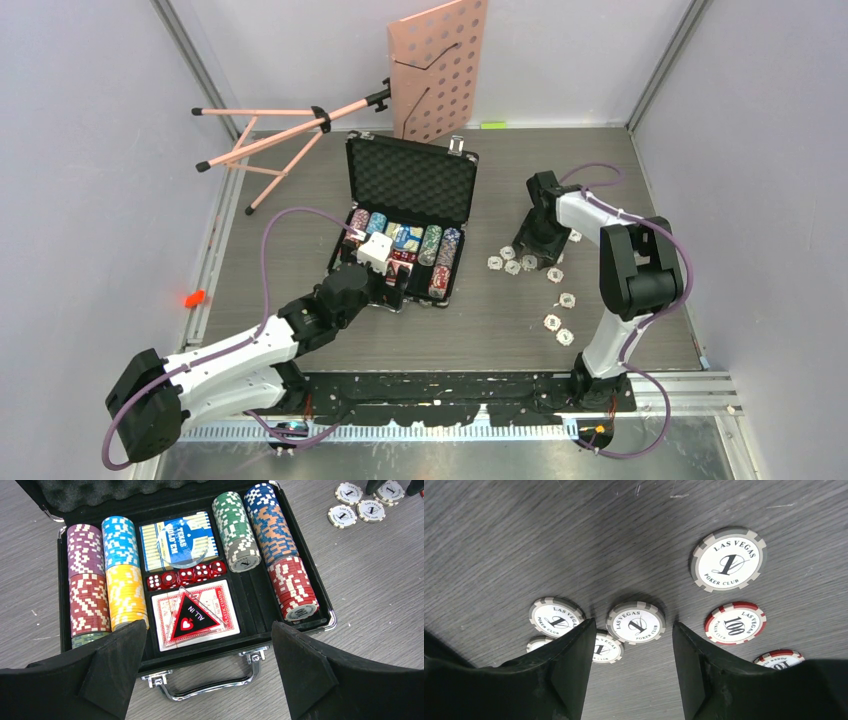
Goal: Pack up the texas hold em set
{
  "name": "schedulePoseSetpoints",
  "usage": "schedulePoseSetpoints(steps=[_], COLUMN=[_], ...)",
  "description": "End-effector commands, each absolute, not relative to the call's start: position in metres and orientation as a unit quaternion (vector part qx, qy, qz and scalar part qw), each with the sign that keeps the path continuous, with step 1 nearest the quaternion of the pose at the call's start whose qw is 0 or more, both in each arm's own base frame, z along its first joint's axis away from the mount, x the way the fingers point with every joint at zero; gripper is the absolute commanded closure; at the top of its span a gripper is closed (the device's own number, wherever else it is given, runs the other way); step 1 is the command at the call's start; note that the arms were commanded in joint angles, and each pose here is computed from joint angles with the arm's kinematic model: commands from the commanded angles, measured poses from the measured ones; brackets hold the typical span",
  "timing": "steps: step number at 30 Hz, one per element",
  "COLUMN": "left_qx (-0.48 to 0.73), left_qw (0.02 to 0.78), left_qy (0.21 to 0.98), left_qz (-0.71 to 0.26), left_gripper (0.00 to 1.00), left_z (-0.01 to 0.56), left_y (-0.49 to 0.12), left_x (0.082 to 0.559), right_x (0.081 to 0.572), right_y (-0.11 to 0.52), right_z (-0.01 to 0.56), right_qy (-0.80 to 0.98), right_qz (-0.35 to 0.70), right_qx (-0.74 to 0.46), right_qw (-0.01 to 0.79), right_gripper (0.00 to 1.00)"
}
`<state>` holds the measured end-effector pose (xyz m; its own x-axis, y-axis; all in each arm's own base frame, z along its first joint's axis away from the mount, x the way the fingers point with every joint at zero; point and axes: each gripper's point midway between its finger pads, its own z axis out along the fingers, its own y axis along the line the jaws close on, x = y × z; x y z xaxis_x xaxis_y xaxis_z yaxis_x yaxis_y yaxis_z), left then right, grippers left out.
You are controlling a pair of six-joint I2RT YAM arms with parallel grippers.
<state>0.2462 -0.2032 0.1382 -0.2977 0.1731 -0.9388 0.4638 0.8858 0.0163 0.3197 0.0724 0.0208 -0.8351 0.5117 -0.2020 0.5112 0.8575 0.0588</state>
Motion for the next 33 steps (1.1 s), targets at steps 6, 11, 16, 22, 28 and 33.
schedulePoseSetpoints(steps=[6,11,16,22,28,33], left_qx=[0.190,0.191,0.190,0.191,0.193,0.193], left_qw=[0.580,0.580,0.580,0.579,0.577,0.579], left_qy=[0.779,0.780,0.780,0.780,0.781,0.779], left_qz=[-0.141,-0.141,-0.139,-0.139,-0.142,-0.144], left_gripper=[0.01,0.01,0.01,0.01,0.01,0.01], left_z=[0.152,0.153,0.152,0.151,0.150,0.152], left_y=[-0.207,-0.207,-0.206,-0.206,-0.208,-0.208], left_x=[0.252,0.252,0.252,0.252,0.251,0.251], right_x=[0.316,0.312,0.305,0.300,0.286,0.276], right_y=[0.067,0.059,0.056,0.062,0.058,0.055], right_z=[0.014,0.005,-0.003,-0.005,0.007,0.019], right_qy=[0.956,0.958,0.961,0.964,0.969,0.970], right_qz=[-0.013,-0.040,-0.051,-0.038,-0.041,-0.041], right_qx=[0.272,0.266,0.258,0.253,0.233,0.227], right_qw=[0.105,0.097,0.083,0.072,0.066,0.072], right_gripper=[0.36,0.41,0.44,0.51,0.59,0.64])
